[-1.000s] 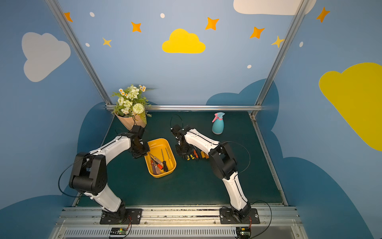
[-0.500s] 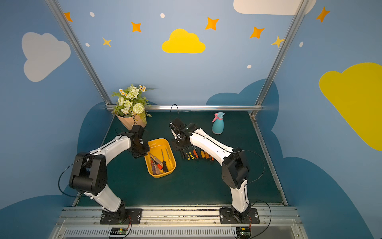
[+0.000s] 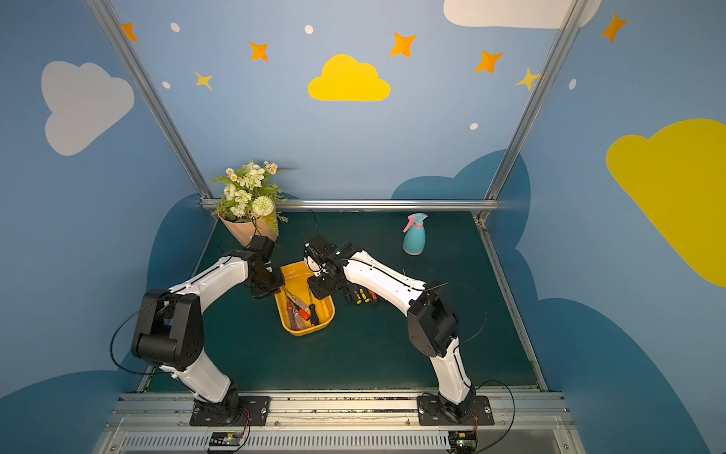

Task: Take out the screwdriver from the storage box
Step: Pick up the screwdriver from the storage box.

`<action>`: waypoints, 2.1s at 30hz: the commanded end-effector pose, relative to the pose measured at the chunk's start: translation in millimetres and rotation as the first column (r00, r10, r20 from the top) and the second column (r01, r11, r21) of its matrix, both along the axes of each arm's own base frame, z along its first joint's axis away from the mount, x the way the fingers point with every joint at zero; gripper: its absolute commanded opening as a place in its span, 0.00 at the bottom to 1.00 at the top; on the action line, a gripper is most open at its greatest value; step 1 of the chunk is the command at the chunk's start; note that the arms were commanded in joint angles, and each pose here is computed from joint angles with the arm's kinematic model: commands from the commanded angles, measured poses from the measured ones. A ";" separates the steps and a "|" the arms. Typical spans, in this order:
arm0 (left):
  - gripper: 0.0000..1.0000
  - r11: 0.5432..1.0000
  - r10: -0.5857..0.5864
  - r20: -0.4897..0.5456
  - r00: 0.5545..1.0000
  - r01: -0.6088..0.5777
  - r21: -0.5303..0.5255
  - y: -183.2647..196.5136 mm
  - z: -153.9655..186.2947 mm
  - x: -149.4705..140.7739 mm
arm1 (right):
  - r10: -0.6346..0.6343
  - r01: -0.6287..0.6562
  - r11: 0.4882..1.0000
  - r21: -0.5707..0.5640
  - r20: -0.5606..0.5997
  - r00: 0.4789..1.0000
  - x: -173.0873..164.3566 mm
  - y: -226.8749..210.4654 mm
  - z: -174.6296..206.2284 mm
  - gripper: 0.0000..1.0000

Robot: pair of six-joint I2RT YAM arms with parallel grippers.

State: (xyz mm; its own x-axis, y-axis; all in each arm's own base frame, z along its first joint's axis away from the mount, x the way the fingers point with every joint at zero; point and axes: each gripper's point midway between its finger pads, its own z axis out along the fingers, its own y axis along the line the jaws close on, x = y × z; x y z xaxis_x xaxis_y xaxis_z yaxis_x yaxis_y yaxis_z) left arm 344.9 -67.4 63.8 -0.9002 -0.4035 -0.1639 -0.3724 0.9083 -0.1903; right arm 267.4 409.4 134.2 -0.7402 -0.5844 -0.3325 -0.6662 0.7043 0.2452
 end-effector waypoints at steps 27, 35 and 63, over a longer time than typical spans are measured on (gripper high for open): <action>0.02 0.997 -0.018 0.034 0.999 0.021 -0.072 -14.5 8.1 5.1 | 0.027 -0.065 0.985 -0.157 -0.237 0.971 -33.5 22.2 -90.3 0.45; 0.02 0.997 -0.016 0.038 0.999 0.019 -0.073 -14.6 10.3 7.4 | -0.010 -0.057 0.967 -0.247 -0.263 0.965 -34.0 11.2 -111.7 0.39; 0.02 0.998 -0.024 0.033 0.999 0.026 -0.052 -12.4 14.9 10.7 | 0.000 -0.062 0.954 -0.294 -0.209 0.978 -22.8 0.4 -110.1 0.09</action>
State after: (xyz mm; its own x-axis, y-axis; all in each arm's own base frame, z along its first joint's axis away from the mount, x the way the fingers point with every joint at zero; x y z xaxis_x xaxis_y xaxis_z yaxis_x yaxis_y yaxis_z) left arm 344.8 -70.9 63.5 -0.9054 -0.3929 -0.1607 -0.3607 0.9117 -0.1968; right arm 245.1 422.8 27.9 -0.7599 -0.6500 -0.0073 -0.6366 0.7418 0.2109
